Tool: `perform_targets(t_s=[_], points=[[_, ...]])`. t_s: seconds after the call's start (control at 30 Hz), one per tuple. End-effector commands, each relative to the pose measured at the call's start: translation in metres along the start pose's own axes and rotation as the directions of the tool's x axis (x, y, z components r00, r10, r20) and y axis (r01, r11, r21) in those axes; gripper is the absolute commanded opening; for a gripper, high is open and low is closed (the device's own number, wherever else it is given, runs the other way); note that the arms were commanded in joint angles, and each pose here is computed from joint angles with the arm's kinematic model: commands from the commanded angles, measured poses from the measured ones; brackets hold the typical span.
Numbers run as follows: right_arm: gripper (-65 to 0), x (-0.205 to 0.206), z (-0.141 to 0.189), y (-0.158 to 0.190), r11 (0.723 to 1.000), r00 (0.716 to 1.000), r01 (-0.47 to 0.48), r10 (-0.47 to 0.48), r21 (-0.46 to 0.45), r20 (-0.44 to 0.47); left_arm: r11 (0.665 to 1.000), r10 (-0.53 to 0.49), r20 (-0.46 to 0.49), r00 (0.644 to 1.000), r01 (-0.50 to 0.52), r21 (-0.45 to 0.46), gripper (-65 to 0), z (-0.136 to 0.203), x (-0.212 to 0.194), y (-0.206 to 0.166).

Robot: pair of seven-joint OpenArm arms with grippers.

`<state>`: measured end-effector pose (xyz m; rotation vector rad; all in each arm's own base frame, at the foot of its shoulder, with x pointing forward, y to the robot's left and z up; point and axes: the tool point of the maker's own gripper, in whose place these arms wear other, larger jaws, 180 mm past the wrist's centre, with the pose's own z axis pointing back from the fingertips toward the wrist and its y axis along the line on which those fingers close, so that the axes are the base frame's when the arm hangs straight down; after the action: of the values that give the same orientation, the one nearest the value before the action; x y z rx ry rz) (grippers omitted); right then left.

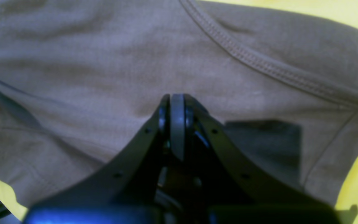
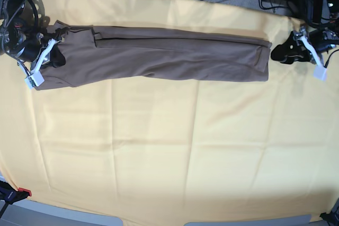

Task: Fold the T-shirt properly
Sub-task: 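Move the left gripper to the strip end and grasp it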

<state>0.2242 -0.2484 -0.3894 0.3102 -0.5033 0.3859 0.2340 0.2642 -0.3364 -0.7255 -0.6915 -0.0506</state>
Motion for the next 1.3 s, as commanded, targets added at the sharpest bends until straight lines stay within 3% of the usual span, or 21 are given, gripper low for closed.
perform_targets(t_s=[0.0,0.2,0.4,0.63,1.0,1.03,1.1,1.2,1.27], points=[[-65.0,0.001,0.005,-0.006,1.0,1.0,-0.015,0.015,-0.022,-0.012,1.0,-0.024,0.049,0.999,0.024,-0.016,-30.3,0.003,0.015,-0.005],[-65.0,0.001,0.005,-0.006,1.0,1.0,-0.015,0.015,-0.022,-0.011,0.999,0.027,0.057,0.998,-0.025,-0.033,-30.3,-0.015,-0.005,-0.01],[-65.0,0.001,0.005,-0.006,1.0,1.0,-0.015,0.015,-0.022,-0.011,0.998,0.033,0.079,0.996,-0.037,0.049,-30.3,-0.022,-0.008,0.004],[-65.0,0.001,0.005,-0.006,1.0,1.0,-0.015,0.015,-0.022,-0.011,0.998,0.03,0.072,0.997,-0.034,0.054,-30.3,-0.022,-0.01,0.004],[-65.0,0.01,0.005,0.003,0.999,0.999,0.009,-0.01,0.032,0.039,0.993,0.07,-0.049,0.996,-0.074,-0.09,-31.2,-0.074,-0.048,-0.038],[-65.0,0.01,0.005,0.003,0.999,0.999,0.009,-0.01,0.032,0.037,0.992,0.072,-0.051,0.996,-0.077,-0.102,-33.0,-0.078,-0.05,-0.041],[-65.0,0.009,0.005,0.003,0.999,0.999,0.009,-0.01,0.032,0.032,0.99,0.074,-0.04,0.996,-0.078,-0.116,-42.5,-0.082,-0.047,-0.045],[-65.0,0.009,0.005,0.003,0.999,1.0,0.009,-0.01,0.031,0.03,0.991,0.063,-0.031,0.998,-0.066,-0.119,-65.0,-0.084,-0.04,-0.046],[-65.0,0.008,0.005,0.003,0.999,1.0,0.009,-0.01,0.031,0.025,0.992,0.054,-0.015,0.998,-0.055,-0.118,-65.0,-0.082,-0.033,-0.046]])
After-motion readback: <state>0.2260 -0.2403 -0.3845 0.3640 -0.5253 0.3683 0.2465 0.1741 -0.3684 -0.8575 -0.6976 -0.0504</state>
